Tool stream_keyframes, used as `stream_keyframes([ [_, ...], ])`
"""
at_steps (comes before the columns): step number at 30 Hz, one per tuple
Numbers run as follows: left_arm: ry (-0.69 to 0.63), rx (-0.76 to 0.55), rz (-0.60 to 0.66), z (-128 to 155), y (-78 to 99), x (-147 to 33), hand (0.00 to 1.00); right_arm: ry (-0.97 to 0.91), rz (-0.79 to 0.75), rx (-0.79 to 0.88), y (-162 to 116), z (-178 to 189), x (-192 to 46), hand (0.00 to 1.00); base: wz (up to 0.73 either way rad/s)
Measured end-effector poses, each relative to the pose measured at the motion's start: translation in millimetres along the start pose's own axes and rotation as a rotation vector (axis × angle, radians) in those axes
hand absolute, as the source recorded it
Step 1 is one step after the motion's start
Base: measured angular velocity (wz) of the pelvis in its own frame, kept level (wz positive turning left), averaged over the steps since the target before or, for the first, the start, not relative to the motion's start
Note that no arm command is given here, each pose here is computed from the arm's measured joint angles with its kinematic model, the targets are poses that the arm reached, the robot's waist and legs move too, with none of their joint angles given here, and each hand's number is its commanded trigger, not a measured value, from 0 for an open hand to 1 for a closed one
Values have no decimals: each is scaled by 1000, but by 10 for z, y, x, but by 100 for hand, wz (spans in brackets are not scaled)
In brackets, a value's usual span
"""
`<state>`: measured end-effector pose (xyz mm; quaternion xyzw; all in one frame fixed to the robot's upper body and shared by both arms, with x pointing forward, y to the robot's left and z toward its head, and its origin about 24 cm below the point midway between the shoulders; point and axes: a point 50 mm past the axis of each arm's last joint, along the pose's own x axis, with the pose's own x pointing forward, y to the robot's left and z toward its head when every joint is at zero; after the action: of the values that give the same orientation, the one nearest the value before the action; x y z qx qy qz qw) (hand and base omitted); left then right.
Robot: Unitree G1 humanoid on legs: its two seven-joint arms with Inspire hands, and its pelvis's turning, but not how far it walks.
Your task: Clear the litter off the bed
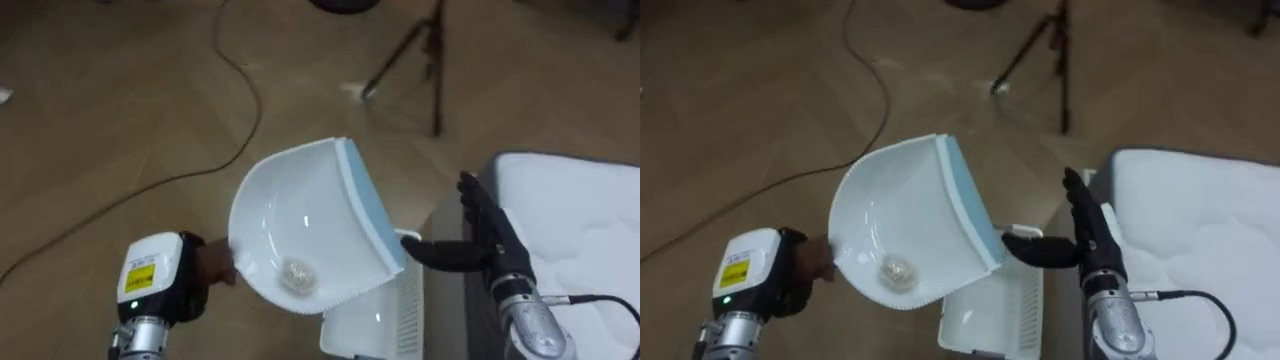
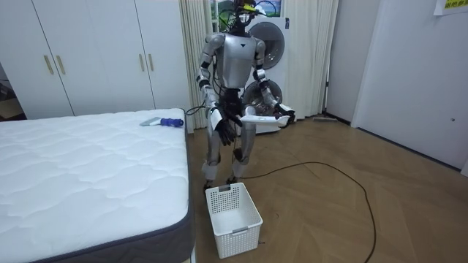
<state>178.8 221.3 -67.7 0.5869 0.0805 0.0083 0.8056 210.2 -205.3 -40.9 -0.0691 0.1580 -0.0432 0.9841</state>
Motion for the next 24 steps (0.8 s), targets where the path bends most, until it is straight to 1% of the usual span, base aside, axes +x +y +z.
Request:
stream_keyframes([
  [3,55,13,-2,-109,-6,-18,100,-15,8,-12,32,22,28,0,24],
  [5,93,-12,-6,-131,-41,0,100,7,-8,-25,2,-25,47,0,13],
  [8,105,-24,12,-115,8,112,100,38,-32,-20,-17,-65,54,0,19],
  [13,129,-10,-4,-179,-12,112,100,60,-42,-6,-20,-111,43,0,-5],
  [17,137,-4,-13,-206,-15,139,100,129,-55,-42,-61,-249,90,0,-1],
  [22,126,55,9,-316,149,313,100,131,-60,-63,-97,-265,104,0,-1],
  [24,118,97,32,-387,279,390,100,131,-62,-80,-115,-269,98,0,-4],
])
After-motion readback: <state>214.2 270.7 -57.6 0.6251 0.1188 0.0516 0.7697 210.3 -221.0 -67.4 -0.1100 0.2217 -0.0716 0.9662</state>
